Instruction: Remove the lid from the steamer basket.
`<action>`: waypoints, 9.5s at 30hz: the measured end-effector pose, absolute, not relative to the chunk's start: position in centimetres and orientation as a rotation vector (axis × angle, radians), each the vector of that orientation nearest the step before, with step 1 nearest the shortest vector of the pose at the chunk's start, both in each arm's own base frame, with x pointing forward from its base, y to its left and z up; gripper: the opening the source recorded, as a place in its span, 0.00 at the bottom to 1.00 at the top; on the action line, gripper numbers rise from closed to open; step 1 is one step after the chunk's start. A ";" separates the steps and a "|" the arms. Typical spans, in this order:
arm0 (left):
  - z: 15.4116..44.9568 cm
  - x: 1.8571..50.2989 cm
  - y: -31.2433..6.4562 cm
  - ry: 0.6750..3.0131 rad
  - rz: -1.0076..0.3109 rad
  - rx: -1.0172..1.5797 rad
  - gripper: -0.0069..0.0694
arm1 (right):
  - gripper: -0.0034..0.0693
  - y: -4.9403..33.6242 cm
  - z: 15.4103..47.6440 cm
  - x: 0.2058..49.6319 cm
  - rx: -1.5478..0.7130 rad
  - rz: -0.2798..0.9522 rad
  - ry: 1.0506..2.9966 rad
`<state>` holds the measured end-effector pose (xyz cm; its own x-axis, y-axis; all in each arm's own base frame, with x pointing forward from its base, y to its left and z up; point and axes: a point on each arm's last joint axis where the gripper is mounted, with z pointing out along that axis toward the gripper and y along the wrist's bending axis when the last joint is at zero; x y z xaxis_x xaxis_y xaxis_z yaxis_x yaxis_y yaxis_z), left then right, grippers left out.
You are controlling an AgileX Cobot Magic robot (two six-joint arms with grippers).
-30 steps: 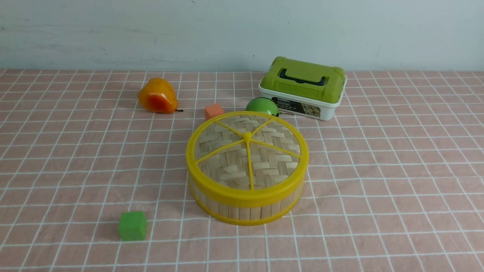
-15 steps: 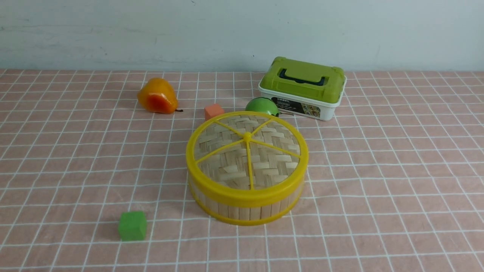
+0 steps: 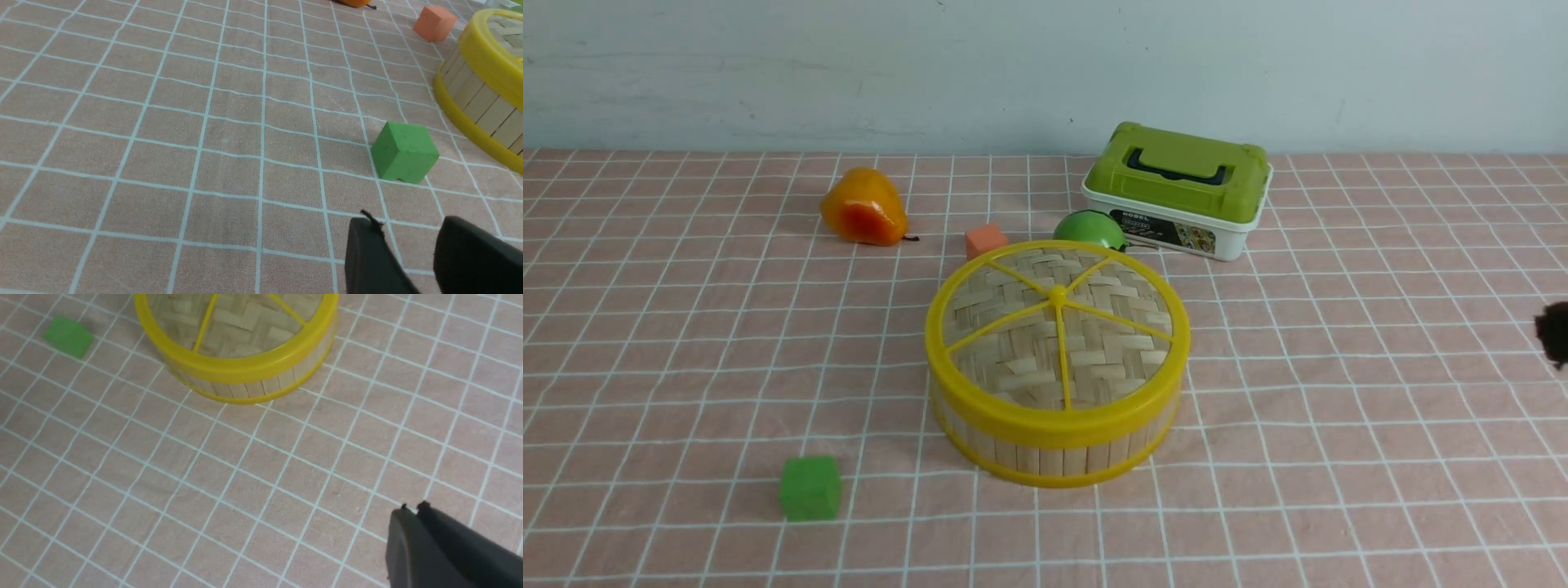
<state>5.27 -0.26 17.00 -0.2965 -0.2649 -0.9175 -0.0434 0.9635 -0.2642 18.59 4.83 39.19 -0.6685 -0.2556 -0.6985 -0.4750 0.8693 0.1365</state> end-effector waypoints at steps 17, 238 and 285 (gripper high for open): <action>17.0 5.3 -0.3 1.865 -0.222 -0.225 0.40 | 0.06 14.7 40.1 29.3 -0.757 0.267 2.397; 17.0 5.3 -0.3 1.865 -0.222 -0.226 0.40 | 0.07 -0.5 17.3 5.2 0.151 -0.007 1.862; 17.0 5.3 -0.3 1.869 -0.222 -0.226 0.40 | 0.14 -0.5 17.3 5.2 0.150 -0.011 1.864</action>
<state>5.25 -0.27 16.96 -0.3006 -0.2664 -0.9158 -0.0443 0.9631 -0.2656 5.22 -0.52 17.31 -0.2864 0.0979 -0.9531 0.1087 0.9917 0.0692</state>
